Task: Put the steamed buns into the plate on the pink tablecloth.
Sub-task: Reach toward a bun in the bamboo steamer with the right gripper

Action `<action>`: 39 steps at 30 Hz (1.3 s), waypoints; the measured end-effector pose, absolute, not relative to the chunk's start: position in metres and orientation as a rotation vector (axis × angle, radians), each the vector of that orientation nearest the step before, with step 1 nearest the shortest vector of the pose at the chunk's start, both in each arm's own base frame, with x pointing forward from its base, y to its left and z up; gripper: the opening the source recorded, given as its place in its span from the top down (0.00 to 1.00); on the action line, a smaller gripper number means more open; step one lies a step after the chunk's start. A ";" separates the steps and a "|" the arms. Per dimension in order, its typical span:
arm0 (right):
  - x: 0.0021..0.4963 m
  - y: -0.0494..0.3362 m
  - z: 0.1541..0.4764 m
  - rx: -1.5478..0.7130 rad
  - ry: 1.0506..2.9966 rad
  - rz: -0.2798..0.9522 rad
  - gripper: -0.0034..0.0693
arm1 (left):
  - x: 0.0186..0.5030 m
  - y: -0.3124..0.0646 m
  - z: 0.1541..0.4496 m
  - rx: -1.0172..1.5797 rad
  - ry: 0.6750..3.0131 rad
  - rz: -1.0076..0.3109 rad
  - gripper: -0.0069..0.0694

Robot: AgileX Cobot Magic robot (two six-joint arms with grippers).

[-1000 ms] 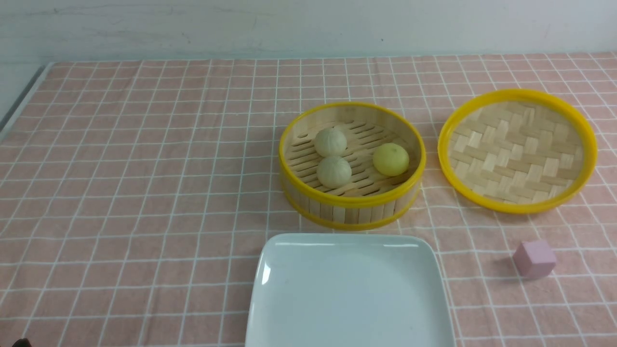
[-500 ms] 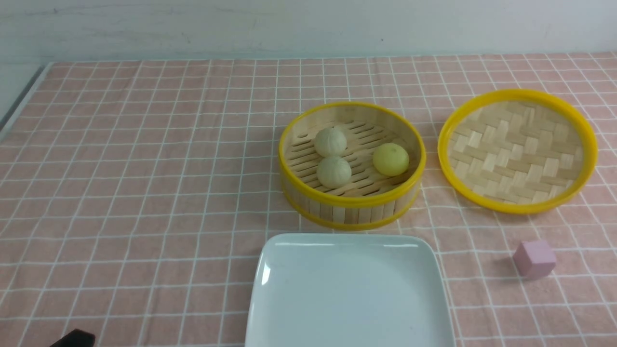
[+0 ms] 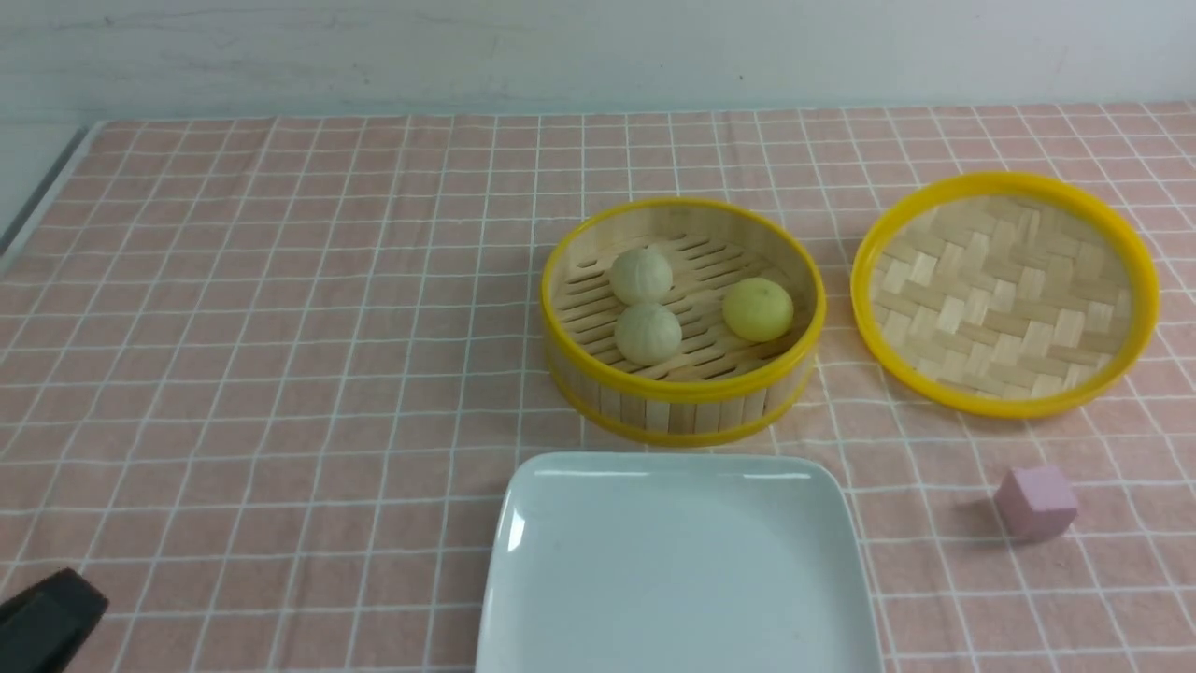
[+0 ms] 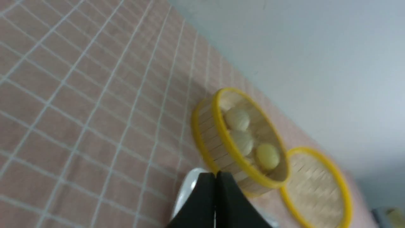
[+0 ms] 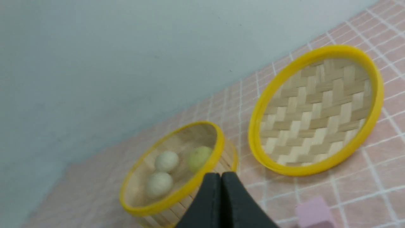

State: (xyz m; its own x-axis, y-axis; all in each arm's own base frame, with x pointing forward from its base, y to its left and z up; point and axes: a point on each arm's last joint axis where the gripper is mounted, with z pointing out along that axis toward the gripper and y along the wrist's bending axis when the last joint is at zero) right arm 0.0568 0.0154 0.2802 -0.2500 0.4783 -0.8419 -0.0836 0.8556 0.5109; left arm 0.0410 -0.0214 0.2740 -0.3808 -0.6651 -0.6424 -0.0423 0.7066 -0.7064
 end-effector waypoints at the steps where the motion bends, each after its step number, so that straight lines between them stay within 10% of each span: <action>1: 0.066 0.016 0.283 0.276 1.903 0.479 0.97 | 0.047 -0.022 0.275 -0.552 1.989 -0.686 0.91; 9: 0.152 0.035 0.283 0.176 2.560 0.463 0.96 | 0.090 -0.022 0.261 -0.544 2.491 -0.495 0.91; 19: 0.259 0.098 0.288 -0.343 2.504 0.787 0.79 | 0.110 -0.022 0.248 -0.533 2.611 -0.456 0.89; 28: 0.358 0.149 0.283 -0.545 2.453 0.643 0.58 | 0.111 -0.021 0.249 -0.528 2.602 -0.450 0.88; 39: 0.424 0.179 0.230 -0.788 2.391 0.245 0.56 | 0.111 -0.021 0.249 -0.528 2.594 -0.446 0.86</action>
State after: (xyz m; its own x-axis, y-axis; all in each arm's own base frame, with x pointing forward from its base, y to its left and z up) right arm 0.4240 0.1787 0.2295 -0.6418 -0.4797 -0.5983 -0.5910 0.8066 -0.0126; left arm 0.1114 -0.0208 0.2489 -0.8241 -0.4340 -0.3640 -0.2875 0.8742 -0.3912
